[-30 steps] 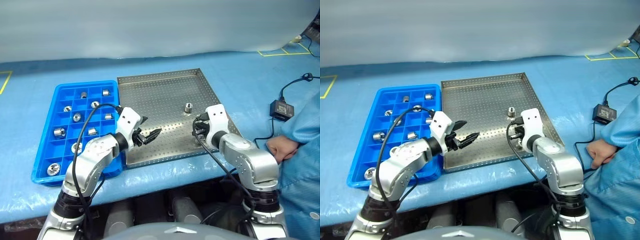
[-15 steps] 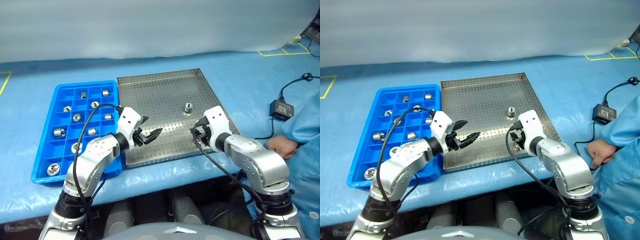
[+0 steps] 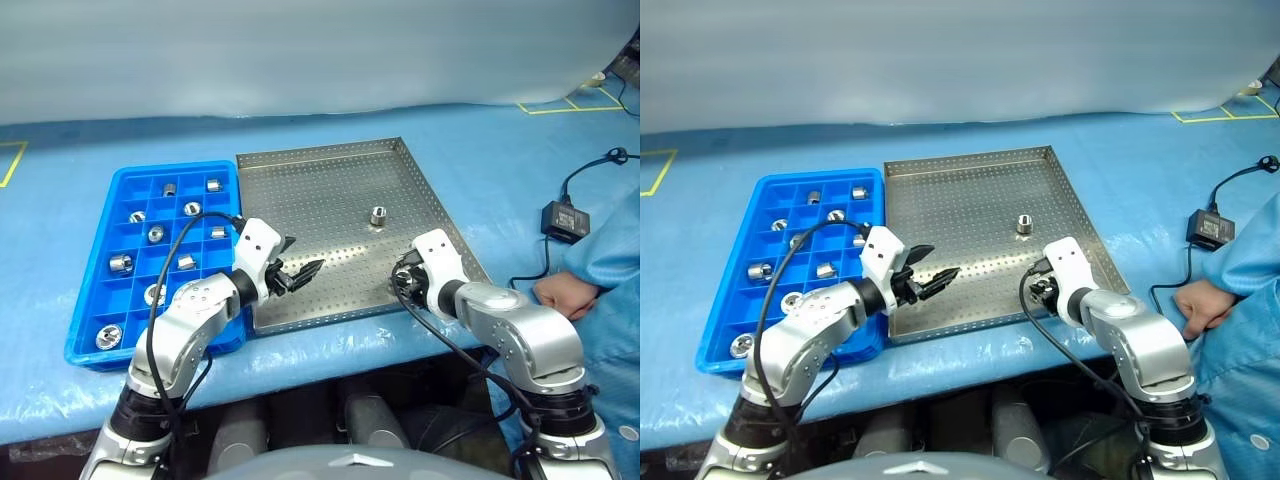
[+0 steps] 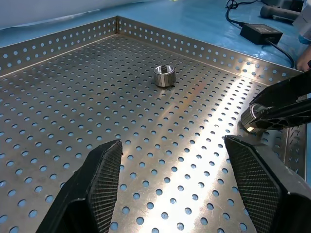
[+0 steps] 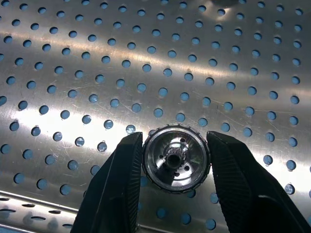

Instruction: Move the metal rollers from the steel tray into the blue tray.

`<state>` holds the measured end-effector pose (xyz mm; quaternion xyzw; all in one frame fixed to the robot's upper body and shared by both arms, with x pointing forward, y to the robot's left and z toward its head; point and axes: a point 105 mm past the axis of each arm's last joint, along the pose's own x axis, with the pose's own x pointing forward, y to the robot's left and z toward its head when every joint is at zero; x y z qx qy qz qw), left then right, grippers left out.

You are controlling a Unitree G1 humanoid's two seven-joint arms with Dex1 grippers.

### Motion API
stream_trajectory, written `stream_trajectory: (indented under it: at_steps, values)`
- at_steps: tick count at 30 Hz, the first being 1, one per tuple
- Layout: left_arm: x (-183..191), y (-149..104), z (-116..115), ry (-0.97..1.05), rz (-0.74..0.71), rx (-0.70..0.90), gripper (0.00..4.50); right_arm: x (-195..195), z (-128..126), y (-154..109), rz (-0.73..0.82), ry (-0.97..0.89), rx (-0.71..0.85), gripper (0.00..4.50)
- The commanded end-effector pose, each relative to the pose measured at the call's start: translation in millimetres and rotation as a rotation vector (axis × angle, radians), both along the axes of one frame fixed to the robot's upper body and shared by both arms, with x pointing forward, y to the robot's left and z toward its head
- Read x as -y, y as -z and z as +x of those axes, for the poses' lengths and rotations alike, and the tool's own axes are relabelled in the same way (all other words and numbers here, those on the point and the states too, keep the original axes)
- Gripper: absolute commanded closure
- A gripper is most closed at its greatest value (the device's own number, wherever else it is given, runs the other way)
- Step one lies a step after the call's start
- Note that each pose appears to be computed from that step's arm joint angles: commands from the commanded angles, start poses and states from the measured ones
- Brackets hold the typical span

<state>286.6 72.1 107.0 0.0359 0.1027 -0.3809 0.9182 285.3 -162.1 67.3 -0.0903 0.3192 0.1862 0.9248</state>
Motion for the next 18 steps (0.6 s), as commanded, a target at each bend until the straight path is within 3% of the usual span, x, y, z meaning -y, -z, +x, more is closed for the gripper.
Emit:
stream_trajectory:
  at_steps: [1, 3, 6, 18]
  values:
    - [1, -9, 0, 0.004, -0.013, 0.040, 0.84, 2, 0, 10, -0.001, 0.017, -0.030, 2.31]
    - [1, -9, 0, 0.002, -0.010, 0.041, 0.84, 1, 0, 12, 0.002, 0.017, -0.036, 2.31]
    - [-1, -10, 1, -0.003, -0.008, 0.043, 0.84, 1, 2, 11, 0.025, 0.033, -0.031, 2.82]
    - [-3, -11, 2, -0.012, -0.005, 0.046, 0.84, -11, 10, -14, 0.073, 0.007, 0.063, 2.83]
